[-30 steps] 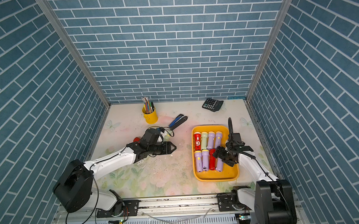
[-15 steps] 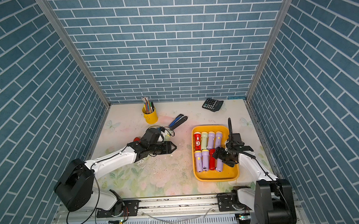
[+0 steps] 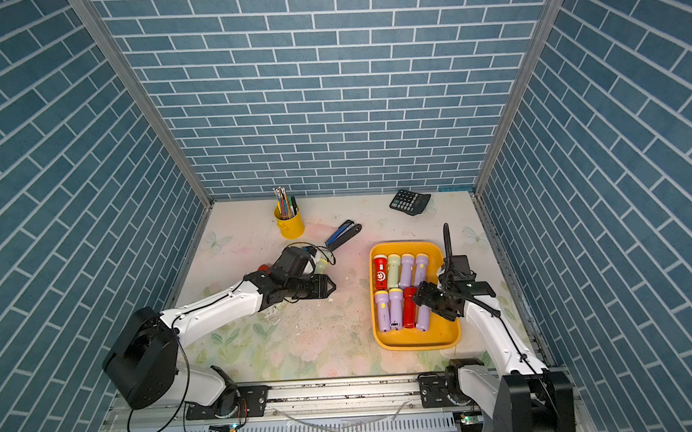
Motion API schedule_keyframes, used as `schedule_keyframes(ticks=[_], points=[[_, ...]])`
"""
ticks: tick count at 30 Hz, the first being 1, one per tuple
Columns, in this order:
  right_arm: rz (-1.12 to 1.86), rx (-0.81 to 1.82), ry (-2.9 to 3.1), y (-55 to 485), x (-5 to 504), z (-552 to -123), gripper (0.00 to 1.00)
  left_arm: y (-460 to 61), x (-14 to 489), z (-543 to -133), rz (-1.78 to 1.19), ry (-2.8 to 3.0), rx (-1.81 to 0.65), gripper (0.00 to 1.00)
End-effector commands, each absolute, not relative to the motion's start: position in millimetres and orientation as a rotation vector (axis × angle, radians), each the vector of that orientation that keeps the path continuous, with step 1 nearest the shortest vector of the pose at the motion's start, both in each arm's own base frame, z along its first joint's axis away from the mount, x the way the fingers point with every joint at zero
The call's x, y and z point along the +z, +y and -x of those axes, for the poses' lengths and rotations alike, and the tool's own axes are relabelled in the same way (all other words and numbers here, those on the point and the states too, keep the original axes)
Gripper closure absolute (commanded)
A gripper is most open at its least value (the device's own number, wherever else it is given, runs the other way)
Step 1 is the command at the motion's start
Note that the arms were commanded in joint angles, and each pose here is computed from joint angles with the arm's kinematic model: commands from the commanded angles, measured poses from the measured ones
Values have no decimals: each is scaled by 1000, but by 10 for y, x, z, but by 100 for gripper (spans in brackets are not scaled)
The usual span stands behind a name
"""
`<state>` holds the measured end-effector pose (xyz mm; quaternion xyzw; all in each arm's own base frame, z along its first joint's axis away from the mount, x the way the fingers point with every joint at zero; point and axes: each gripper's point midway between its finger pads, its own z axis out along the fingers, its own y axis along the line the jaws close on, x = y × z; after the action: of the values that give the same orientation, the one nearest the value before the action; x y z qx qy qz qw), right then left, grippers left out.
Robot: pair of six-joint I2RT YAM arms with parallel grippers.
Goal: Put the flashlights into the storage boxes
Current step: Adjust the flashlight in the storage box, then pick up the flashlight from the center of the board.
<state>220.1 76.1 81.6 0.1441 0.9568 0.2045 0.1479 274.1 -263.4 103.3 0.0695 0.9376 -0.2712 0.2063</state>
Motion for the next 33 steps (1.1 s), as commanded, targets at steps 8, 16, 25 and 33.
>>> schedule_keyframes(ticks=[8,16,25,33], points=[[-111,553,2609,1111,1361,-2360,23,-1925,1047,-2781,-129,2695,-483,39],[110,570,2582,1559,1451,-2466,24,-1387,843,-2759,-86,2820,-248,39],[235,575,2580,1823,1421,-2494,24,-1187,650,-2852,-139,2876,-49,40],[265,577,2575,1867,1416,-2478,24,-1212,450,-2862,-153,2914,-50,43]])
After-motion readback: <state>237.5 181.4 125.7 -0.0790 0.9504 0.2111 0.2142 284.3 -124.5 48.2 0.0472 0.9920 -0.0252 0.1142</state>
